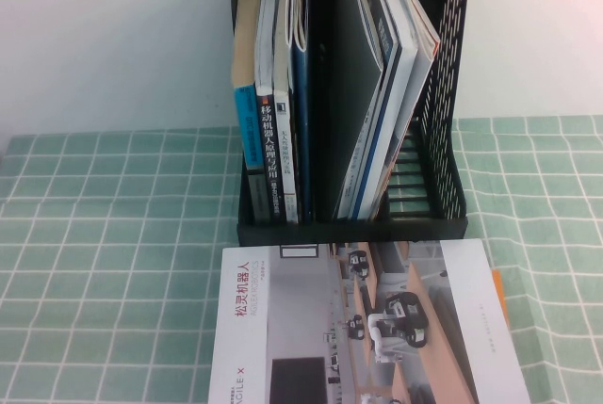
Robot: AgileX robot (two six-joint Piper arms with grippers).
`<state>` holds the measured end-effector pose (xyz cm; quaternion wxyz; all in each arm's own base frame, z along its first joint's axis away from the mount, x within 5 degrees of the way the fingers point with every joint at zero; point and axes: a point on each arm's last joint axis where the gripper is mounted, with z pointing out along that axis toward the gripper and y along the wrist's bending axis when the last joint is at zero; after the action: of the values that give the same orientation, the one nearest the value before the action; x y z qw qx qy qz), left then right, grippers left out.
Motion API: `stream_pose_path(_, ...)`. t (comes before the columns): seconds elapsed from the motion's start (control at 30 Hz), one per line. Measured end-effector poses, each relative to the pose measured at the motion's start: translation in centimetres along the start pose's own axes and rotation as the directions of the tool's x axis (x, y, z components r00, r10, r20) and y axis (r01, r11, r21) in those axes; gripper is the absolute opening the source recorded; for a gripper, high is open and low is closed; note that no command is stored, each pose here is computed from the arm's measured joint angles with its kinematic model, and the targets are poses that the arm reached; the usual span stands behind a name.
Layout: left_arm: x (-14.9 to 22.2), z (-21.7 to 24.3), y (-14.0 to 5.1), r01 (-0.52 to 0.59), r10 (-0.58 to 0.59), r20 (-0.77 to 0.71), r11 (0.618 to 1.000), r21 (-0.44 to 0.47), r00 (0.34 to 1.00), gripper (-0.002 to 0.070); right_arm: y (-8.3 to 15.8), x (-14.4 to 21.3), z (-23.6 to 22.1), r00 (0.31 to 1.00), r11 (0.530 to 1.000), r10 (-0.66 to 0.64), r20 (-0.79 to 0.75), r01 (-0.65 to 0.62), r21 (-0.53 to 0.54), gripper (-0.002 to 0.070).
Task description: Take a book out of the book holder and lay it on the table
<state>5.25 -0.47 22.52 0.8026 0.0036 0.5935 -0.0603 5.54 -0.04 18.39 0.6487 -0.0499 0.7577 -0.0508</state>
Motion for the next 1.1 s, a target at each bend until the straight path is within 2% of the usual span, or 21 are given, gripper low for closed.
stream_pose_path(0.17, -0.1, 0.0, 0.0, 0.027, -0.027, 0.008, 1.000, 0.001, 1.000, 0.0000, -0.4, -2.4, -0.3, 0.965, 0.999, -0.015, 0.260, 0.002, 0.049, -0.0002)
stream_pose_path(0.33, -0.3, 0.0, 0.0, 0.156, -0.157, 0.031, 0.988, 0.007, 0.987, -0.0001, -0.7, -3.9, -0.9, 0.901, 0.997, -0.026, 0.432, -0.010, 0.081, -0.0002)
stream_pose_path(0.5, -0.8, 0.0, 0.0, 0.252, -0.253, 0.090, 0.968, 0.025, 0.963, -0.0001, -0.8, -4.3, -1.1, 0.883, 0.996, -0.044, 0.468, 0.000, 0.094, -0.0002)
stream_pose_path(0.63, -1.2, 0.1, -0.1, 0.298, -0.298, 0.023, 0.954, 0.008, 0.954, -0.0001, -0.7, -4.2, -1.1, 0.885, 0.993, -0.084, 0.458, 0.036, 0.112, -0.0002)
stream_pose_path(0.73, -3.8, 0.2, -0.2, 0.250, -0.250, -0.007, 0.968, -0.008, 0.968, -0.0001, -0.8, -4.3, -1.1, 0.879, 0.992, -0.094, 0.467, 0.043, 0.119, -0.0002)
stream_pose_path(0.9, -8.9, 1.1, -0.5, 0.088, -0.088, 0.022, 0.996, -0.015, 0.996, -0.0001, -0.7, -4.5, -1.2, 0.877, 0.988, -0.132, 0.462, 0.082, 0.128, -0.0002)
stream_pose_path(0.97, -10.4, 1.7, -0.7, 0.052, -0.052, 0.066, 0.999, 0.005, 0.996, -0.0001, -0.8, -5.2, -1.4, 0.875, 0.986, -0.153, 0.460, 0.102, 0.133, -0.0002)
stream_pose_path(1.1, -11.3, 3.2, -1.4, 0.029, -0.040, 0.145, 0.996, 0.079, 0.989, -0.0001, -1.1, -7.6, -2.0, 0.882, 0.980, -0.188, 0.433, 0.141, 0.138, -0.0002)
